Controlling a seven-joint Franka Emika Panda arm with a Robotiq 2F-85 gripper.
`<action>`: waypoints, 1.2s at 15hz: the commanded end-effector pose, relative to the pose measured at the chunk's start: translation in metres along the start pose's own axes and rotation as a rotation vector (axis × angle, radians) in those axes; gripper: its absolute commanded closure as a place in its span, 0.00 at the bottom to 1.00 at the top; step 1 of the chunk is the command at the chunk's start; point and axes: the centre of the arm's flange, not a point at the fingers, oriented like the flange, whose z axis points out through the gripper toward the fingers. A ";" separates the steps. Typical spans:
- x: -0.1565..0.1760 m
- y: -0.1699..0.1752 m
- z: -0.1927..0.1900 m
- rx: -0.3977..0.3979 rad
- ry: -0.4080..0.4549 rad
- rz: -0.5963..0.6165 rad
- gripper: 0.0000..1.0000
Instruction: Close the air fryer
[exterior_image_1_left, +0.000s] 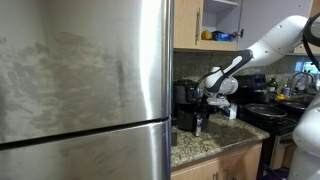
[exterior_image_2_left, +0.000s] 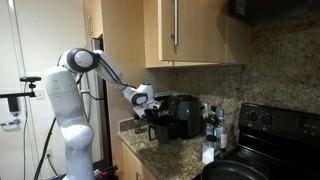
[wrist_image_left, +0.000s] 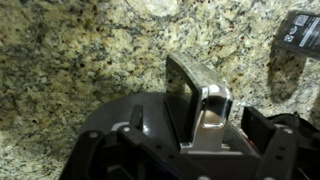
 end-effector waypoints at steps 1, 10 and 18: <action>0.000 0.001 0.002 -0.003 -0.005 0.000 0.00; -0.010 -0.016 -0.013 0.013 0.028 -0.058 0.00; -0.003 -0.018 -0.012 0.007 0.037 -0.035 0.00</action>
